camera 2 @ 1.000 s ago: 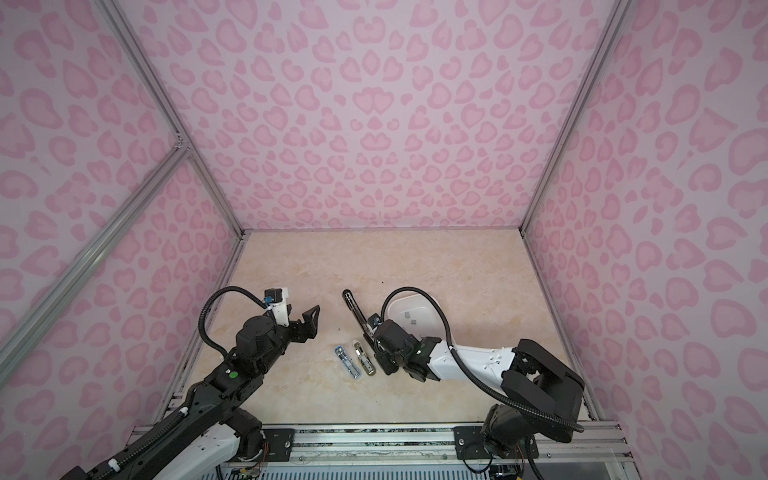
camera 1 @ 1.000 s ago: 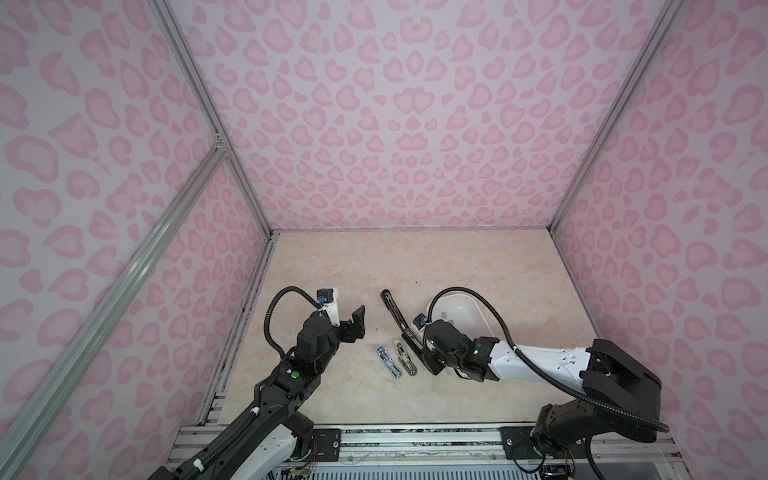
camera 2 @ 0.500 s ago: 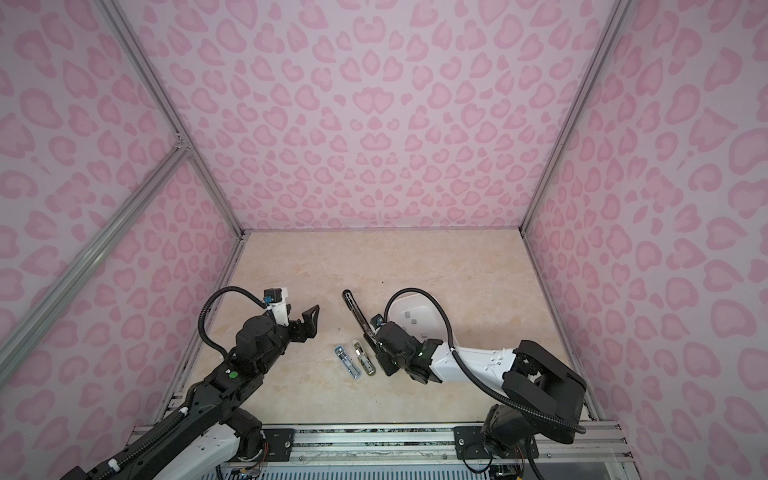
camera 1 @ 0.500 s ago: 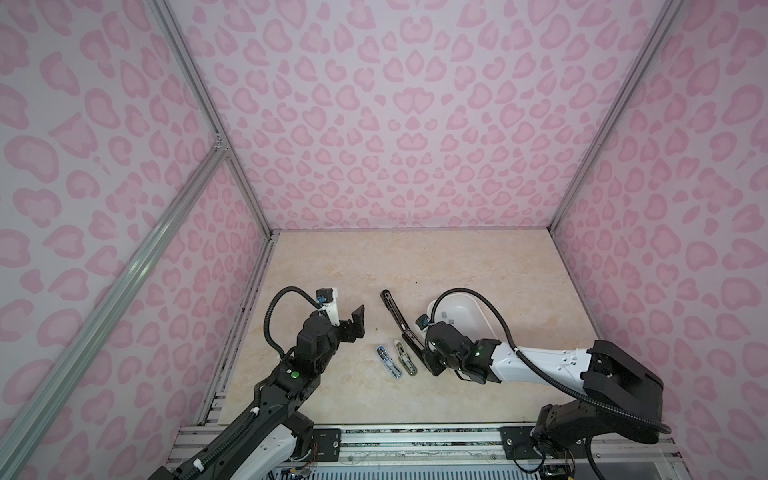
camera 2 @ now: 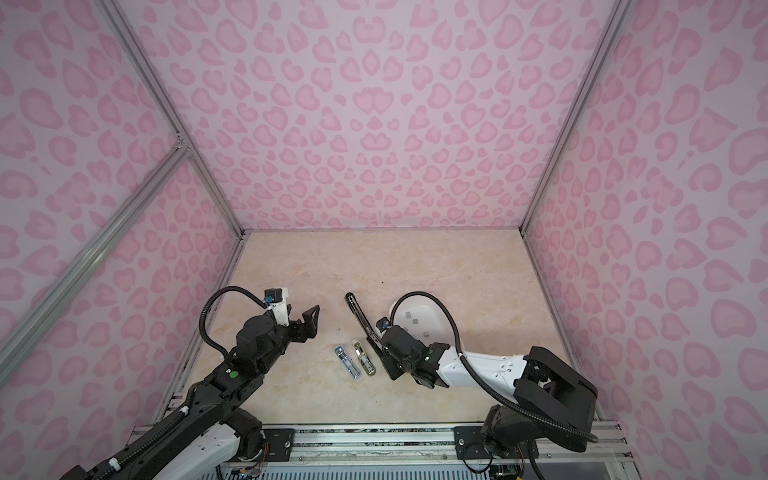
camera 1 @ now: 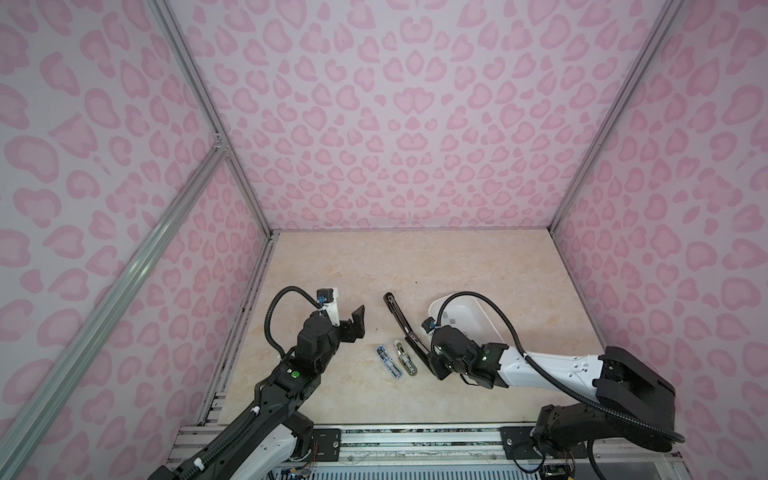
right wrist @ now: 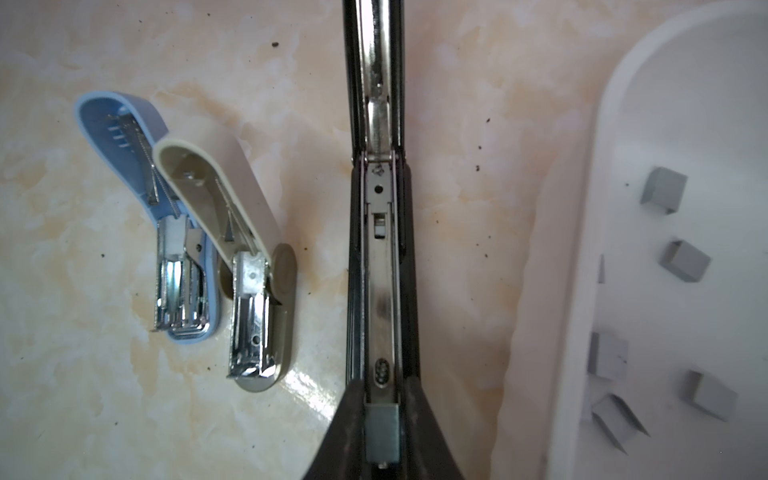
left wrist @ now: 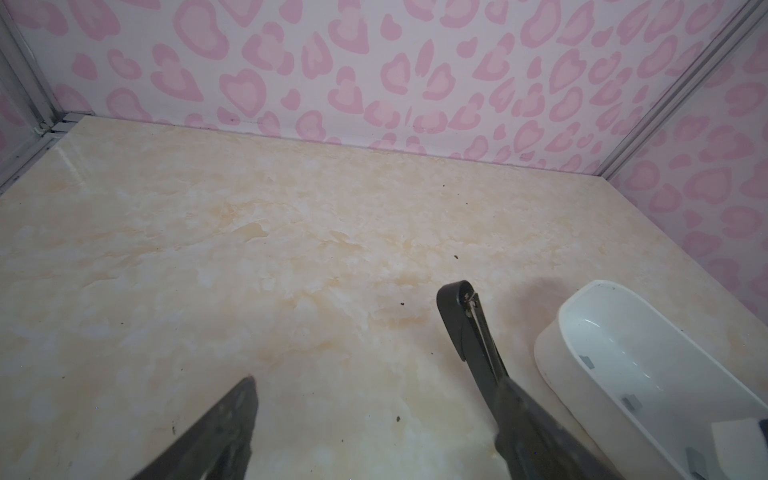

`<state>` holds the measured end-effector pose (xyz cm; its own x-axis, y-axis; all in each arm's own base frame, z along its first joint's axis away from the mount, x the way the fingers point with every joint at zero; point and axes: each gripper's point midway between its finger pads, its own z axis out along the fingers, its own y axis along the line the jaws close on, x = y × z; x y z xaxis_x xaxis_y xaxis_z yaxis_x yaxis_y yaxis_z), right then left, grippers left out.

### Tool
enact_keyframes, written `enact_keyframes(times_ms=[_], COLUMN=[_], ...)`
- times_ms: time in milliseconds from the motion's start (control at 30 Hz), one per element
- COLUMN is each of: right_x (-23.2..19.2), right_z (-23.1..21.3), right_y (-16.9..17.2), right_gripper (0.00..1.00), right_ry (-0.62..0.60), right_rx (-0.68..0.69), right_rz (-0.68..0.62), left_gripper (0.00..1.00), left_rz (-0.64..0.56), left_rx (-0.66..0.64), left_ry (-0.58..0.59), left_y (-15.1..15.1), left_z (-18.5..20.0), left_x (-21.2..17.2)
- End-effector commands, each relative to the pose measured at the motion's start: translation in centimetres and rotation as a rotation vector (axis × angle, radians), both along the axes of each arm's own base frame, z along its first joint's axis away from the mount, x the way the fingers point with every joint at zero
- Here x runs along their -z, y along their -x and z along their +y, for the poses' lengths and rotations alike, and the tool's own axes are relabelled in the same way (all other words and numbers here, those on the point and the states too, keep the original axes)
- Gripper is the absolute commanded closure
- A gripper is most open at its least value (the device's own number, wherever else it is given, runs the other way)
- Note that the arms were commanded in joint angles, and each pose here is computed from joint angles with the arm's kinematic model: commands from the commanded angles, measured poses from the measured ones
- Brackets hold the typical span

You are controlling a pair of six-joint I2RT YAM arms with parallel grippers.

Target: Load the staples into the stapler

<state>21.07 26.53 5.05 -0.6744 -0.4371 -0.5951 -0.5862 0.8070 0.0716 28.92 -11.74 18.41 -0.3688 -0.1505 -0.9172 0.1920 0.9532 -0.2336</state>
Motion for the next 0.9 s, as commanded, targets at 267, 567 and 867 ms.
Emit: enact_keyframes(times_ms=[267, 567, 867], right_x=[-2.0, -9.4, -6.8], right_z=[-0.5, -5.5, -9.7], right_y=[-0.1, -6.0, -11.4], right_gripper=[0.74, 0.72, 0.71], right_ry=[0.010, 0.051, 0.065], right_rx=[0.004, 0.279, 0.470], right_rz=[-0.037, -0.248, -0.129], left_gripper=[0.10, 0.10, 0.10], left_rz=[-0.028, -0.030, -0.016], left_rx=[-0.006, -0.007, -0.003], left_ry=[0.003, 0.021, 0.022], left_y=[-0.1, 0.0, 0.0], left_z=[0.1, 0.1, 0.0], left_x=[-1.0, -0.7, -0.3])
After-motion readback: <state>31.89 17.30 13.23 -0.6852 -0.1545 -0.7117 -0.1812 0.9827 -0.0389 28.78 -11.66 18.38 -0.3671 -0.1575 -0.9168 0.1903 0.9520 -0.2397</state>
